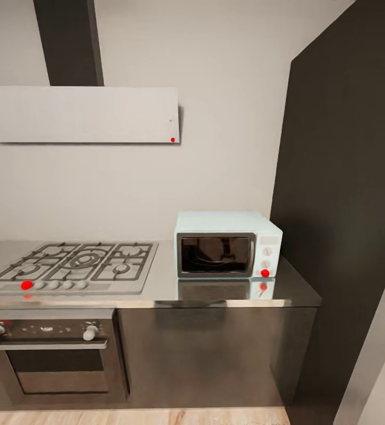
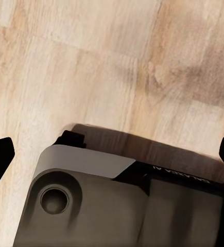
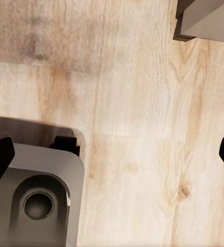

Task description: In the kitchen, take the popcorn bag from the countertop, put it into the microwave, and heat it until the popcorn is cooked so the cooked popcorn ends up inside the bag.

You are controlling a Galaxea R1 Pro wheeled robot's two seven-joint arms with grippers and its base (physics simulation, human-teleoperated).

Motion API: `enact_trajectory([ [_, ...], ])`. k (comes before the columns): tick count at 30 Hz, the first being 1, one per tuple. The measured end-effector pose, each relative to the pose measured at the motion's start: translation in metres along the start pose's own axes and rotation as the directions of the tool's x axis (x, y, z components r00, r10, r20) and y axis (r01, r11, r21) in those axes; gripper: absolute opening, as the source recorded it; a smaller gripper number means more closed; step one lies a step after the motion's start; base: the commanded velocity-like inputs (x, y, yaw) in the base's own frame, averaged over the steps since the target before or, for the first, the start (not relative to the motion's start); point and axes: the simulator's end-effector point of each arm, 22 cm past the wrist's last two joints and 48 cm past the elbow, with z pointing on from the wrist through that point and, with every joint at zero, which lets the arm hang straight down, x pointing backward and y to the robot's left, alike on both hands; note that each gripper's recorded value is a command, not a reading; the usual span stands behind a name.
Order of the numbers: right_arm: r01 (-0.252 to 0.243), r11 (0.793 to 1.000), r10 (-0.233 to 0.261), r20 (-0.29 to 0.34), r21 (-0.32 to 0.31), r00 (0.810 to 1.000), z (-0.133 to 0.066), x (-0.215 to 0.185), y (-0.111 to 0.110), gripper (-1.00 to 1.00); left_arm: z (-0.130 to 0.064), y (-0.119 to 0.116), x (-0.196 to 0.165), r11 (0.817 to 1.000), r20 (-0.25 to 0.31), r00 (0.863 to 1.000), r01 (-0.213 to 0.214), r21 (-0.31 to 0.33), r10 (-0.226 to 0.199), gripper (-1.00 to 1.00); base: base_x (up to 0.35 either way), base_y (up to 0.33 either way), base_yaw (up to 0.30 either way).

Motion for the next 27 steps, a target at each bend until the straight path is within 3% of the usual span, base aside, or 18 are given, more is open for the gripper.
enact_trajectory([
  [11,0.0,1.0,0.0,-0.001,0.0,1.0,0.0,0.0,0.001,1.0,0.0,0.0,0.0,1.0,0.001,1.0,0.0,0.0,0.0,1.0,0.0,0.0,-0.001],
  [17,-0.007,1.0,0.007,0.028,-0.014,1.0,0.001,-0.016,0.015,1.0,0.0,0.003,0.001,1.0,-0.002,1.0,0.001,-0.012,-0.001,1.0,0.0,0.0,0.0],
  [19,-0.002,1.0,0.002,0.144,0.004,0.99,0.0,-0.077,0.024,1.0,0.0,0.002,0.001,1.0,-0.003,1.0,0.001,-0.012,-0.001,1.0,0.0,0.0,0.0],
  [22,-0.025,0.998,0.006,0.288,0.062,0.958,-0.02,-0.171,0.014,1.0,0.0,0.0,0.003,1.0,-0.005,1.0,-0.001,-0.008,0.001,1.0,0.0,0.0,0.0],
  [25,-0.069,0.995,0.04,0.336,0.076,0.941,-0.044,-0.226,0.023,1.0,-0.001,-0.001,0.003,1.0,-0.005,1.0,-0.001,-0.007,0.001,1.0,0.0,0.0,0.0],
  [27,-0.102,0.993,0.071,0.373,0.062,0.925,-0.065,-0.293,0.029,1.0,-0.001,-0.001,0.003,1.0,-0.005,1.0,-0.001,-0.007,0.001,1.0,0.0,0.0,0.0],
])
